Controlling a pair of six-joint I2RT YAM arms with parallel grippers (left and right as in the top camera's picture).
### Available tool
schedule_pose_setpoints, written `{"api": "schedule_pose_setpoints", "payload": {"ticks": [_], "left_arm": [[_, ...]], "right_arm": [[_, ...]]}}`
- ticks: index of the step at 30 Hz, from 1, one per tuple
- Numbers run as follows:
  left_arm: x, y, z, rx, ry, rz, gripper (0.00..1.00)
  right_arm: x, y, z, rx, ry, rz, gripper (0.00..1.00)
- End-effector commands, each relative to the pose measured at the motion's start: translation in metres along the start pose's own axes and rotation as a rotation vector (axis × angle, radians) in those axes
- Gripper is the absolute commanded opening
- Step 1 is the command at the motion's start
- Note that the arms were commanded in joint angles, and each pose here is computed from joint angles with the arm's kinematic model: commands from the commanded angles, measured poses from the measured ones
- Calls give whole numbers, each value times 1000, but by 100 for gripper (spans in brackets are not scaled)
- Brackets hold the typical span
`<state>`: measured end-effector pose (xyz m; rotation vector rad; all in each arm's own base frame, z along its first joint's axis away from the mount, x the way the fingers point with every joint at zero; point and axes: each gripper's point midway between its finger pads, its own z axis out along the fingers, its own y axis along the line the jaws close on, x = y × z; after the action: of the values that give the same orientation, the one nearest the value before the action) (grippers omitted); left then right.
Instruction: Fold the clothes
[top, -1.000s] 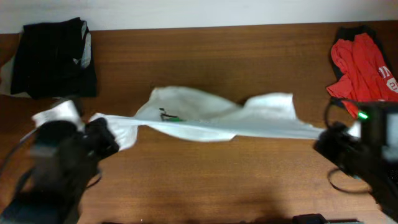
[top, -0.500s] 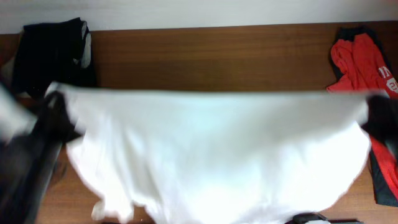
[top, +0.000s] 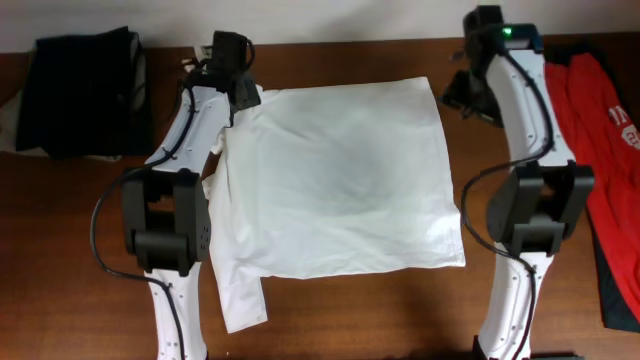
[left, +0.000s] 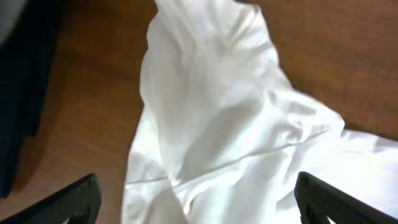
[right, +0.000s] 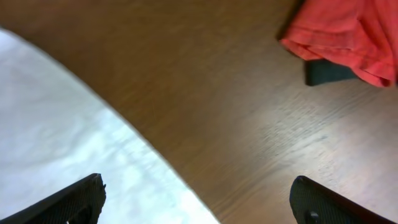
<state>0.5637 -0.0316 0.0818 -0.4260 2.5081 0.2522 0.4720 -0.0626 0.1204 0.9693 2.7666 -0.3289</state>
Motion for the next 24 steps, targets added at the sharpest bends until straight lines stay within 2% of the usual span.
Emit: {"api": "schedule_pose_setpoints", "payload": {"ticks": [1, 3, 4, 5, 6, 8, 10, 17, 24], "left_arm": [[-27, 16, -61, 15, -39, 7, 99], [-15, 34, -95, -10, 21, 30, 99], [-4, 45, -111, -29, 68, 49, 99], [10, 55, -121, -52, 124, 71, 99], [18, 59, -123, -66, 156, 84, 99], [39, 69, -126, -101, 246, 119, 99], [49, 69, -127, -92, 287, 127, 99], [57, 57, -128, -24, 330, 91, 99], [60, 53, -129, 2, 345, 87, 99]], "right_arm": [[-2, -21, -36, -78, 17, 17, 99], [28, -9, -51, -205, 142, -138, 97], [47, -1, -54, -257, 206, -235, 87], [61, 8, -52, -278, 242, -318, 45], [68, 11, -49, -264, 256, -338, 25], [83, 17, -40, -238, 284, -374, 9], [94, 26, -26, -233, 301, -393, 4], [130, 42, 33, -254, 383, -323, 4], [144, 63, 43, -273, 351, -378, 4]]}}
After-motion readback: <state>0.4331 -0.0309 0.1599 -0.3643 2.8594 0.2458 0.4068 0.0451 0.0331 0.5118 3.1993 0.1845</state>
